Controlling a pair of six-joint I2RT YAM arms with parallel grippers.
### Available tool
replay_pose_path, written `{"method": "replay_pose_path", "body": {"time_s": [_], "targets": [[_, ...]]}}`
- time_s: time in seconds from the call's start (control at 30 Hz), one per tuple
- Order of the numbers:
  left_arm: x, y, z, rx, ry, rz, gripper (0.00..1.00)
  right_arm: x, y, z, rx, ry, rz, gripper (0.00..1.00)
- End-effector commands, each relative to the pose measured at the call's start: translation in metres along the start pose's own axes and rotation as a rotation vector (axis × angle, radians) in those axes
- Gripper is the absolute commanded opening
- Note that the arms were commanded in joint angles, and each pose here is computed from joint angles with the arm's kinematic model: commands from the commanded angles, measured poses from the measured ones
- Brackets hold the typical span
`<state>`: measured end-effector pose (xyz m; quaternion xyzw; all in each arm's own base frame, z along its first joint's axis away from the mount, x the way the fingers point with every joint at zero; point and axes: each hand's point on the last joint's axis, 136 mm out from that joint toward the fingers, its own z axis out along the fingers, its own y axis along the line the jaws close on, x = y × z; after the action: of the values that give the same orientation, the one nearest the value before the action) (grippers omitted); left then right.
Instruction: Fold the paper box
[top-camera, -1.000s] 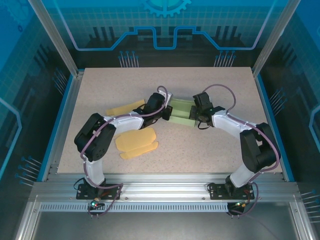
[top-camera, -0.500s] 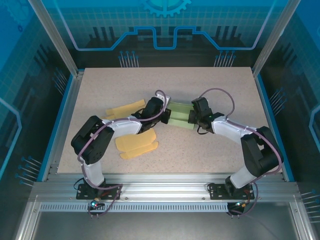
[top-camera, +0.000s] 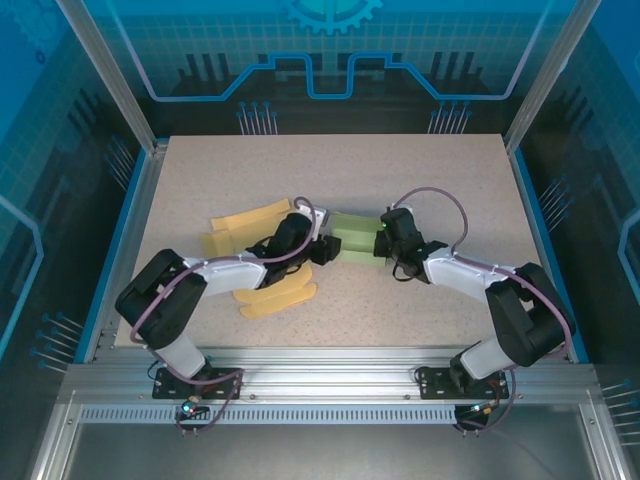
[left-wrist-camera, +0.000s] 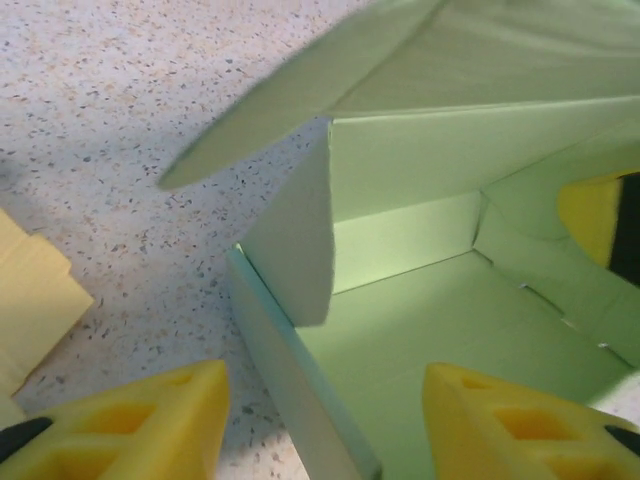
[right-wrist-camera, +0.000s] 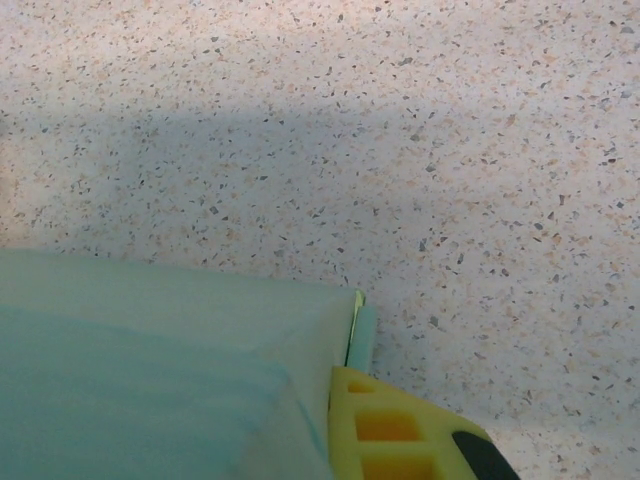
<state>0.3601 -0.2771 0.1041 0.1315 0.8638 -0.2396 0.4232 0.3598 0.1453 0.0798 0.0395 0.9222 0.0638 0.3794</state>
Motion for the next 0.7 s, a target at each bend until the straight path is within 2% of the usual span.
{"method": "replay_pose_path", "body": {"time_s": [0.0,0.17,0.33,0.5,0.67], "targets": [[-0.024,-0.013,-0.020,0.051,-0.105,-0.029,0.62,0.018,-0.006,0.000,0.037,0.036,-0.039,0.04],[-0.036,-0.008,-0.050,0.027,-0.168,-0.063,0.66,0.022,-0.007,0.000,0.046,0.040,-0.053,0.03],[-0.076,-0.011,-0.084,-0.014,-0.236,-0.061,0.69,0.024,-0.007,-0.003,0.055,0.034,-0.087,0.04],[-0.126,-0.018,-0.099,-0.003,-0.199,-0.099,0.69,0.022,-0.003,-0.010,0.067,0.012,-0.151,0.04],[-0.168,-0.028,-0.088,0.041,-0.152,-0.085,0.63,0.019,-0.001,-0.014,0.071,-0.003,-0.180,0.05]]}}
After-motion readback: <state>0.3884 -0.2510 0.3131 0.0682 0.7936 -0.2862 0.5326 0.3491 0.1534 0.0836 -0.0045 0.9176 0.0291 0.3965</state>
